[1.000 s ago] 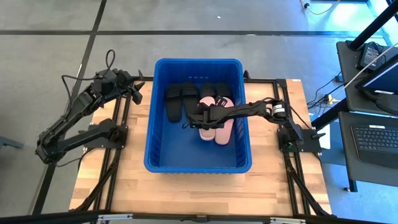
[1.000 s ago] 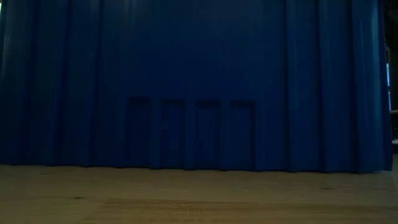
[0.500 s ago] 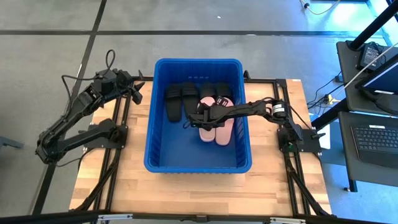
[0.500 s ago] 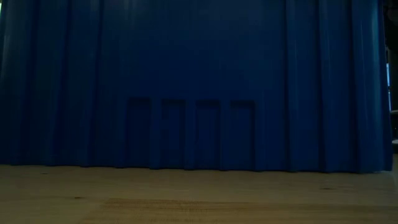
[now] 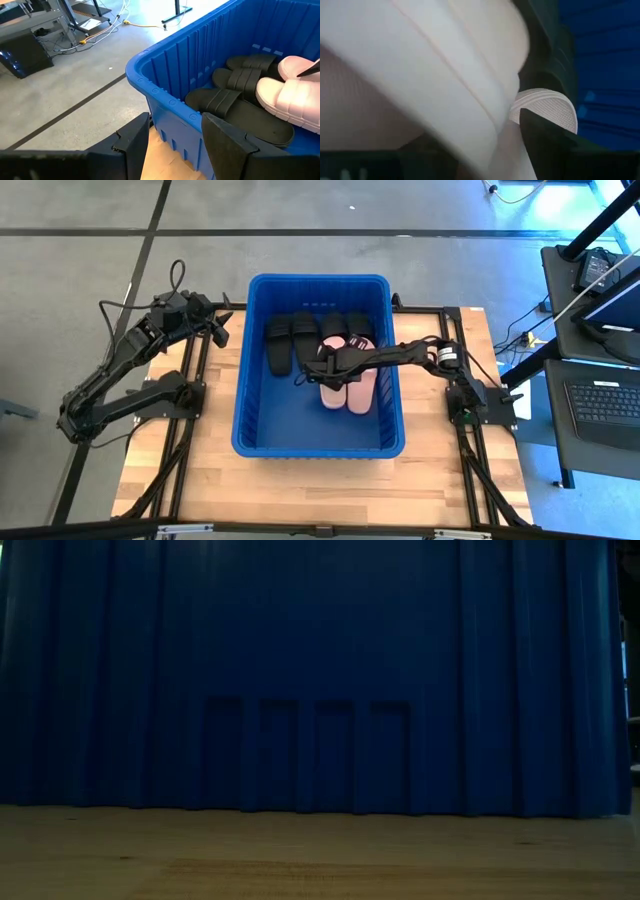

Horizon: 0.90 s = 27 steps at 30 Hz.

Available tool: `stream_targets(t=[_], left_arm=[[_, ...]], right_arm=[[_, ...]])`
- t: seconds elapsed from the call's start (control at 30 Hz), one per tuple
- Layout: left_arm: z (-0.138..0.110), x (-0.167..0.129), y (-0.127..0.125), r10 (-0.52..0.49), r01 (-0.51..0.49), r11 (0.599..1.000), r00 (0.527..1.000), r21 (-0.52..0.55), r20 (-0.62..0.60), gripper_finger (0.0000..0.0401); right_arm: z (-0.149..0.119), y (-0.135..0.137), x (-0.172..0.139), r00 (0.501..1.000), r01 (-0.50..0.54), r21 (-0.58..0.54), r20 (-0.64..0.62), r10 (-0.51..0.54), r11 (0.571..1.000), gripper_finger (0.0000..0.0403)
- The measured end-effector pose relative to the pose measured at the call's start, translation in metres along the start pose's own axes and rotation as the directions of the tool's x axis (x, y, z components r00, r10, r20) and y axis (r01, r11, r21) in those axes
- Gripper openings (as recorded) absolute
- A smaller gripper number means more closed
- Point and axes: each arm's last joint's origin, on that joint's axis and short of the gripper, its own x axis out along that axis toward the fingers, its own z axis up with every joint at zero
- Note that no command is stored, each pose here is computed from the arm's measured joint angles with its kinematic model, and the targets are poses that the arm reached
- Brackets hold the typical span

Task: Pick and place slides into bin
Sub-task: Put the pink slipper into the blue bin

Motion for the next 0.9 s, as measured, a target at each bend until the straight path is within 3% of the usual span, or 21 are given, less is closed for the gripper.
stream_targets(t=[0.47, 0.9], left_arm=[[0.0, 0.0, 0.0, 0.0, 0.0, 1.0, 1.0, 0.0, 0.0, 0.0176], [-0.003, 0.0, 0.0, -0.003, 0.002, 1.0, 1.0, -0.001, -0.026, 0.0176]], right_arm=[[0.013, -0.023, -0.035, 0.999, 0.013, -0.038, -0.042, -0.015, 0.999, 0.0194], [0.013, -0.021, -0.034, 0.998, -0.03, 0.004, -0.051, 0.03, 1.0, 0.0194]])
